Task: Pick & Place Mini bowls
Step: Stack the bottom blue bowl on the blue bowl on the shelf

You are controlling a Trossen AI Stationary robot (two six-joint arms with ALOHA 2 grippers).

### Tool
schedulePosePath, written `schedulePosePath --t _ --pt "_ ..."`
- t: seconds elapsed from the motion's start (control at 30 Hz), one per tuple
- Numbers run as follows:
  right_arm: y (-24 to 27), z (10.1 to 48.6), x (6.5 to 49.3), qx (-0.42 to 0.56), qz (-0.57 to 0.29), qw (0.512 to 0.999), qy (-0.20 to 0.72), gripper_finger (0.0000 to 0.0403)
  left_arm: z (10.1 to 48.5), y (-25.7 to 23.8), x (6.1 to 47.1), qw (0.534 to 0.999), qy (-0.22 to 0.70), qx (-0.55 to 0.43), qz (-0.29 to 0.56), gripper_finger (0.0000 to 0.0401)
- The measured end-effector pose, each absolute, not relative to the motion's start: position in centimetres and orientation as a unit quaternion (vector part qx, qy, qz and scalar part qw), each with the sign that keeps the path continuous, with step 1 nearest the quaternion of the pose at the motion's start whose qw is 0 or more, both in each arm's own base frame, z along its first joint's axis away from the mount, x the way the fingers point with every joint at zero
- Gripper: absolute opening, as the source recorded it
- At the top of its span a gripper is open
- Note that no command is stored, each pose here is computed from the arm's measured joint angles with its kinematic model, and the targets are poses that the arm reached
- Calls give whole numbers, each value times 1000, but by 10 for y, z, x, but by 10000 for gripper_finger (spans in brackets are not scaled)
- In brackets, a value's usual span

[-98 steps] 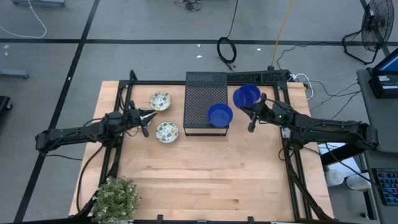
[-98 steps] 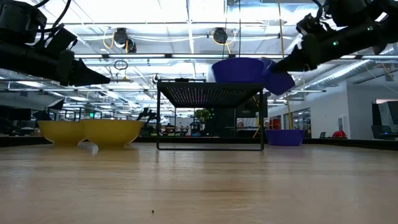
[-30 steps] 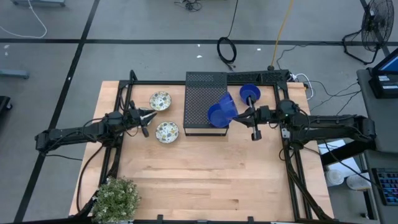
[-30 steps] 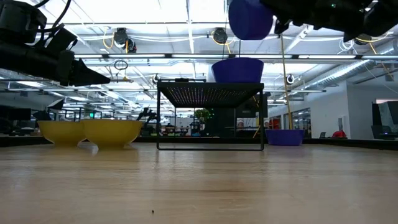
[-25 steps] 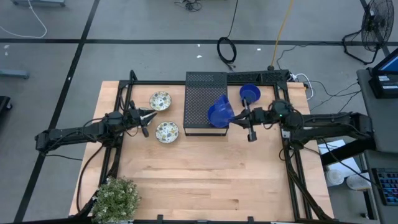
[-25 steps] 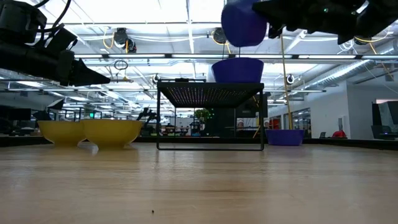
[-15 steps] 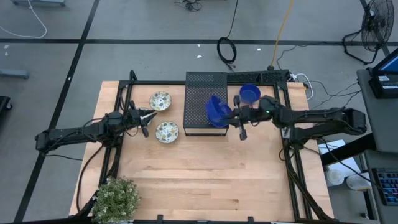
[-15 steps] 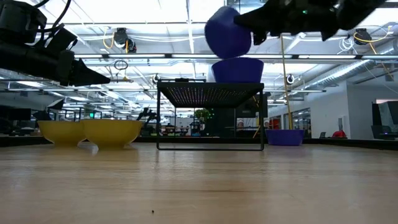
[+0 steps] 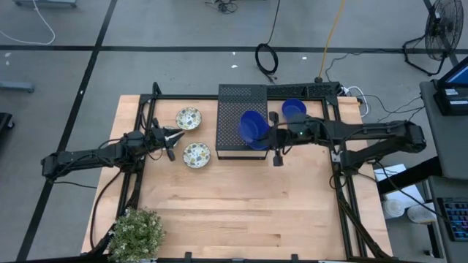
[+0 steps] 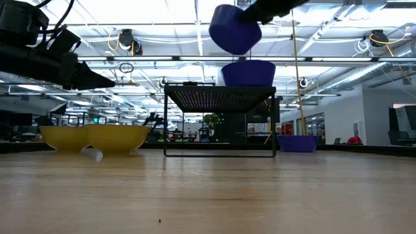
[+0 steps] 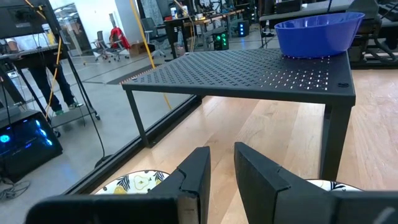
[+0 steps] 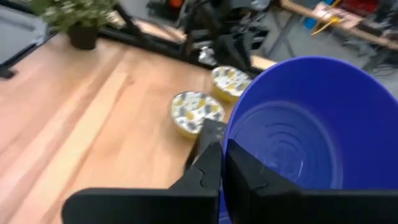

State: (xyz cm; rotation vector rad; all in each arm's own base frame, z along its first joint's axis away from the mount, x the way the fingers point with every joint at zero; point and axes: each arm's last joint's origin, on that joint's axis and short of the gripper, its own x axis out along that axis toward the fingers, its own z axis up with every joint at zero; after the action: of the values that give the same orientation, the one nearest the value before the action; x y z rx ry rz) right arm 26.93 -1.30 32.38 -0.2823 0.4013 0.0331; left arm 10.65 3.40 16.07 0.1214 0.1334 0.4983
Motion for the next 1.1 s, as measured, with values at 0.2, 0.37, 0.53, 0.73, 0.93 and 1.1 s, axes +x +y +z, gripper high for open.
schedulePosePath --t 0.2,0.37,0.53,0.73,0.93,1.1 --pt "-2 349 276 -139 13 956 257 0 161 34 107 965 66 60 246 77" --pt "2 343 280 -132 11 937 323 0 161 34 107 965 66 60 246 77" --pt "2 330 283 -132 17 921 367 0 161 34 107 965 66 60 246 77" --pt "2 329 284 -132 16 920 369 0 161 34 106 965 66 60 246 77" --pt "-2 327 282 -129 12 913 387 0 161 34 106 965 66 60 246 77" --pt "-5 326 281 -114 4 913 391 0 161 34 107 965 66 60 246 77"
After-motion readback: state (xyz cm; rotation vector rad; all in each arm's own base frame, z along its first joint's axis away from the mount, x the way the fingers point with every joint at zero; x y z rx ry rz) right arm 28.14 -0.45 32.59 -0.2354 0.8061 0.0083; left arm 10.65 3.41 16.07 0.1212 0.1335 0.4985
